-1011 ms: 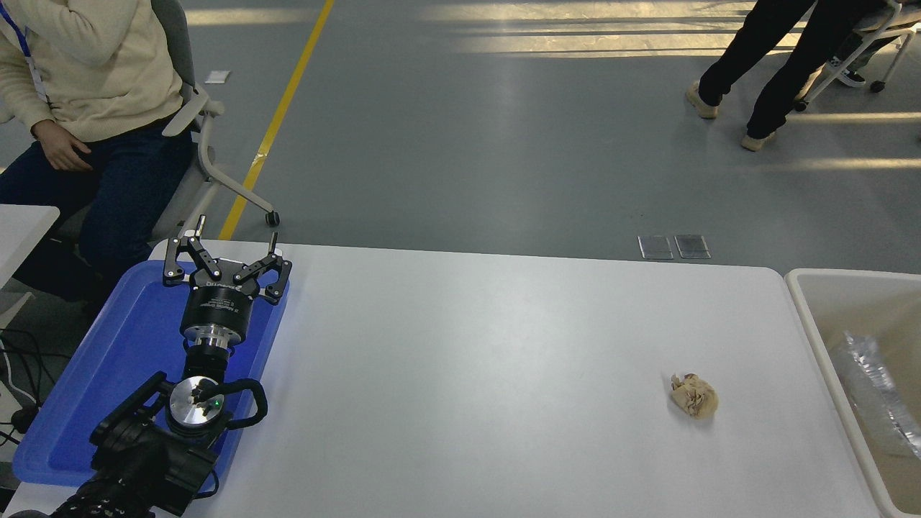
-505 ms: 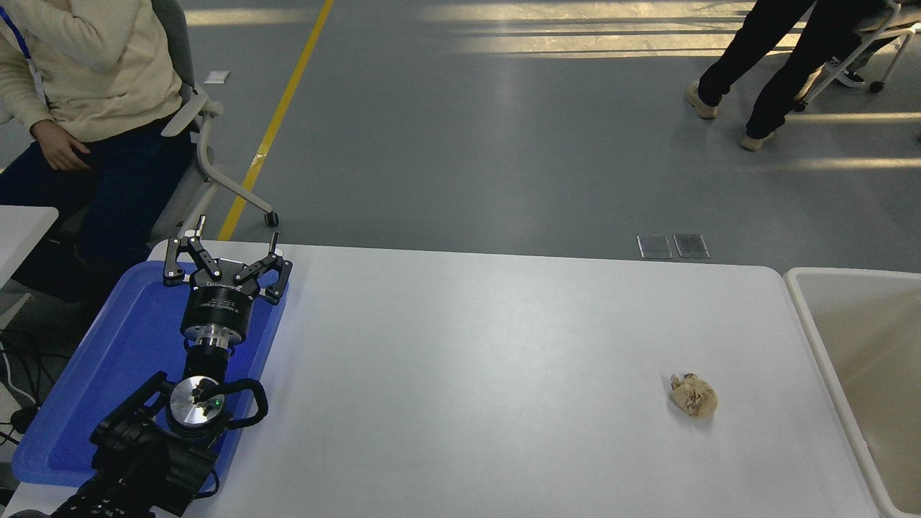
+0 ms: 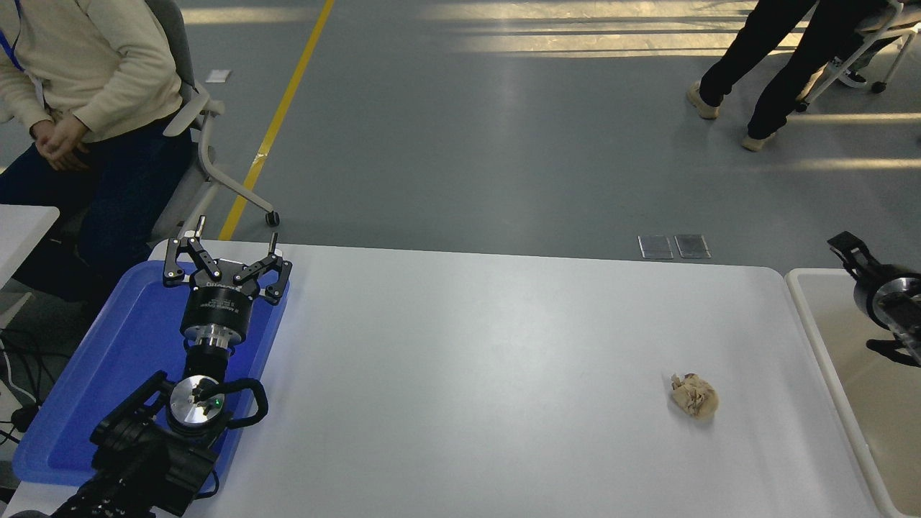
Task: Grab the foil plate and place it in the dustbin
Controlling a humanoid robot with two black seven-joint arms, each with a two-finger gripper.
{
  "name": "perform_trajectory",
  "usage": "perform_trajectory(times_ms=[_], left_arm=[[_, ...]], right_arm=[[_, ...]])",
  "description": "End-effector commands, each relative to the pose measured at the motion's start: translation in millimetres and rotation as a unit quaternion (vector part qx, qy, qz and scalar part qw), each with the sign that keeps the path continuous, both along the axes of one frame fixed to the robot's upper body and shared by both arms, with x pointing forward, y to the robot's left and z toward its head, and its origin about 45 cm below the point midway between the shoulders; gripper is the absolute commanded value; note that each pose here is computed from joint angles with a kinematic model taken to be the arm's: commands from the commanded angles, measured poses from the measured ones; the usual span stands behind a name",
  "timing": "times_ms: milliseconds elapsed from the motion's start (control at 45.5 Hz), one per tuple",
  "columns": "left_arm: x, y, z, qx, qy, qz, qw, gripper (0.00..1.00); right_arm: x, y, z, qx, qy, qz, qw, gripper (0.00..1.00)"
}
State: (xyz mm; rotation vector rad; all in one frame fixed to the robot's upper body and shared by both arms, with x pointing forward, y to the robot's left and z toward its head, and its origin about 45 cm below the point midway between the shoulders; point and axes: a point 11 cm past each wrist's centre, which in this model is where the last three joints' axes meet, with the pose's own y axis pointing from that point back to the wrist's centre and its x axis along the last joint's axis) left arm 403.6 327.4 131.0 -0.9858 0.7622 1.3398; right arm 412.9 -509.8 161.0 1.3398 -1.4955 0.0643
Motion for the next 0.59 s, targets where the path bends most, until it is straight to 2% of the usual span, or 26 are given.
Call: perform_trajectory(times_ms=[0, 198, 418, 571], left_arm=[[0.0, 0, 0, 0.0, 0.0, 0.0, 1.0, 1.0], [0.0, 0, 0, 0.0, 0.0, 0.0, 1.0, 1.0], [0.0, 0, 0, 0.0, 0.0, 0.0, 1.0, 1.0], [0.2, -1, 0, 0.001, 0.0, -0.002, 1.0, 1.0]], right_arm=[[15, 36, 19, -0.005, 0.011, 0.07, 0.997, 0.99], [17, 54, 36, -0.033, 0.042, 0.125, 0.991, 0.99], [1, 73, 51, -0.06, 0.105, 0.191, 0.974, 1.0], [2, 94, 61, -0.055, 0.109, 0.216, 0.969, 1.0]])
